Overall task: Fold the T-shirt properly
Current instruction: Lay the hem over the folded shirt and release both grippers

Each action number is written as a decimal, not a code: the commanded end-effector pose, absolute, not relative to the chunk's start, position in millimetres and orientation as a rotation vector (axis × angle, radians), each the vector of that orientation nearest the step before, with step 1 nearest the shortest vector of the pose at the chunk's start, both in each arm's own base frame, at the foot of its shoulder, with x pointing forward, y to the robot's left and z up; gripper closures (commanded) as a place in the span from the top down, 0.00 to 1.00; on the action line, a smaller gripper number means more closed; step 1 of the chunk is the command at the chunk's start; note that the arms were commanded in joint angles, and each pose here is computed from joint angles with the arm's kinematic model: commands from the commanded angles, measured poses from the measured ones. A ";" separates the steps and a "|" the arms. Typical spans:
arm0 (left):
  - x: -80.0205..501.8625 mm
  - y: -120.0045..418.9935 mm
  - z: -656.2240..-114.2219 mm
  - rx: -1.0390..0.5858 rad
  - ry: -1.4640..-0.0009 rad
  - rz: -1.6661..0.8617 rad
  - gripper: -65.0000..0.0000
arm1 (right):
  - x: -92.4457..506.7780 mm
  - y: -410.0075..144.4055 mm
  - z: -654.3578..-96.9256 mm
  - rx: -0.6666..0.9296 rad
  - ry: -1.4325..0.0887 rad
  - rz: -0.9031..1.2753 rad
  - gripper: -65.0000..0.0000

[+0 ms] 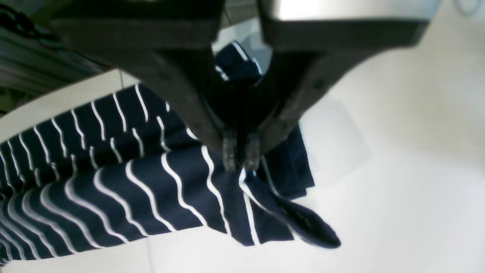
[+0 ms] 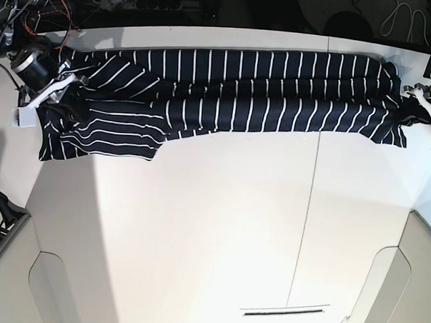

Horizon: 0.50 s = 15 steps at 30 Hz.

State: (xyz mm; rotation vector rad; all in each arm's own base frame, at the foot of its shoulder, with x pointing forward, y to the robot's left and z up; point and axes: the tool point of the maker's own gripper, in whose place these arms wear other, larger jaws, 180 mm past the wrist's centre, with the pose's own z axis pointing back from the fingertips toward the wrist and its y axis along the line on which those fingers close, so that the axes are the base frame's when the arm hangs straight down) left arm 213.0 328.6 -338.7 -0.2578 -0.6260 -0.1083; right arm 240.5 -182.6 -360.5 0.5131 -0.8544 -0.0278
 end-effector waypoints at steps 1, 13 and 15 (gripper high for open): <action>220.9 330.4 -324.6 -0.257 -0.662 -0.128 0.00 | 242.5 -184.3 -353.3 0.512 -0.885 -0.021 0.00; 219.1 322.1 -328.3 -0.294 -0.668 -0.109 0.23 | 221.5 -183.9 -397.0 0.489 -0.763 -0.097 0.09; 219.4 317.7 -329.3 -0.314 -0.679 -0.098 0.35 | 221.0 -183.6 -397.4 0.490 -0.759 -0.096 0.37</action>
